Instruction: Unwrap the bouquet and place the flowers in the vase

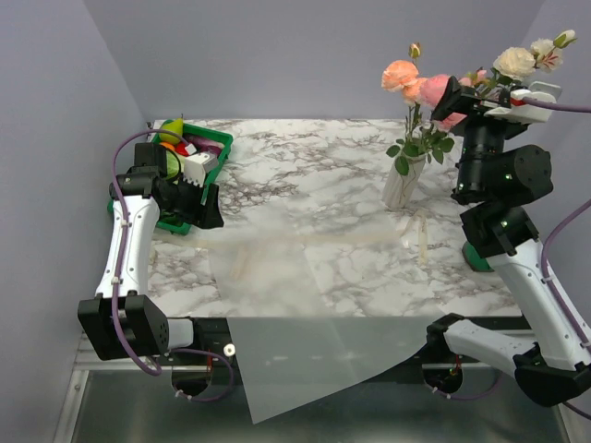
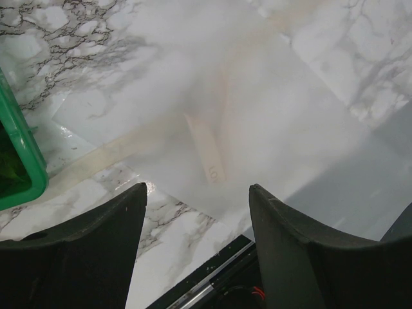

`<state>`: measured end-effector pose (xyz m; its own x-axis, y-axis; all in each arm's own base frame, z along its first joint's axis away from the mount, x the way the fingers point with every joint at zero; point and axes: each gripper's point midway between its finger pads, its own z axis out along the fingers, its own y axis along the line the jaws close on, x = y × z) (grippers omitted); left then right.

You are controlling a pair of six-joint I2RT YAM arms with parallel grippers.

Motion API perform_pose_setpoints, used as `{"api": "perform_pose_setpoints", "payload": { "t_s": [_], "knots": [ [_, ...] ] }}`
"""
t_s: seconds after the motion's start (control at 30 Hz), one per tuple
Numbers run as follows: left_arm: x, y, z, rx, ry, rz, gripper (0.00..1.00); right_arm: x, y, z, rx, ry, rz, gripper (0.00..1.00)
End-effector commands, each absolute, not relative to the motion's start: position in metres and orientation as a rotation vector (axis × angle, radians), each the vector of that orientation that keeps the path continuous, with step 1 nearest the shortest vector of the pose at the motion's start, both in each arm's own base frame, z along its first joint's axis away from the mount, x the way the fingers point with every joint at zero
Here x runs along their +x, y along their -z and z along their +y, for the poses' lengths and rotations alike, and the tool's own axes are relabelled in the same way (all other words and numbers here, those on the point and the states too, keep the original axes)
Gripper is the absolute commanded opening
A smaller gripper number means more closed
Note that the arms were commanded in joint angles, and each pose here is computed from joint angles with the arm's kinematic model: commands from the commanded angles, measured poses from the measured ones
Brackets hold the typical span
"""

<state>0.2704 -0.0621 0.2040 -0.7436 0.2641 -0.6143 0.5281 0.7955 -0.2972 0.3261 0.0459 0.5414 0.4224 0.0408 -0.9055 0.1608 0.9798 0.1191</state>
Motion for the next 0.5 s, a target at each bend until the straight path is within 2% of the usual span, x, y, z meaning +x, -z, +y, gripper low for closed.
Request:
{"api": "perform_pose_setpoints", "payload": {
  "t_s": [0.0, 0.03, 0.13, 0.47],
  "knots": [
    [0.267, -0.211, -0.067, 0.576, 0.666, 2.389, 0.74, 0.338, -0.507, 0.044, 0.157, 0.191, 1.326, 1.00],
    [0.266, -0.213, -0.067, 0.577, 0.664, 2.386, 0.74, 0.355, -0.488, 0.050, 0.130, 0.239, 1.396, 1.00],
    [0.264, -0.215, -0.068, 0.577, 0.667, 2.382, 0.74, 0.361, -0.466, 0.058, 0.123, 0.211, 1.483, 1.00],
    [0.262, -0.218, -0.067, 0.592, 0.653, 2.378, 0.74, 0.316, -0.448, 0.080, 0.050, -0.075, 1.531, 1.00]
  ]
}}
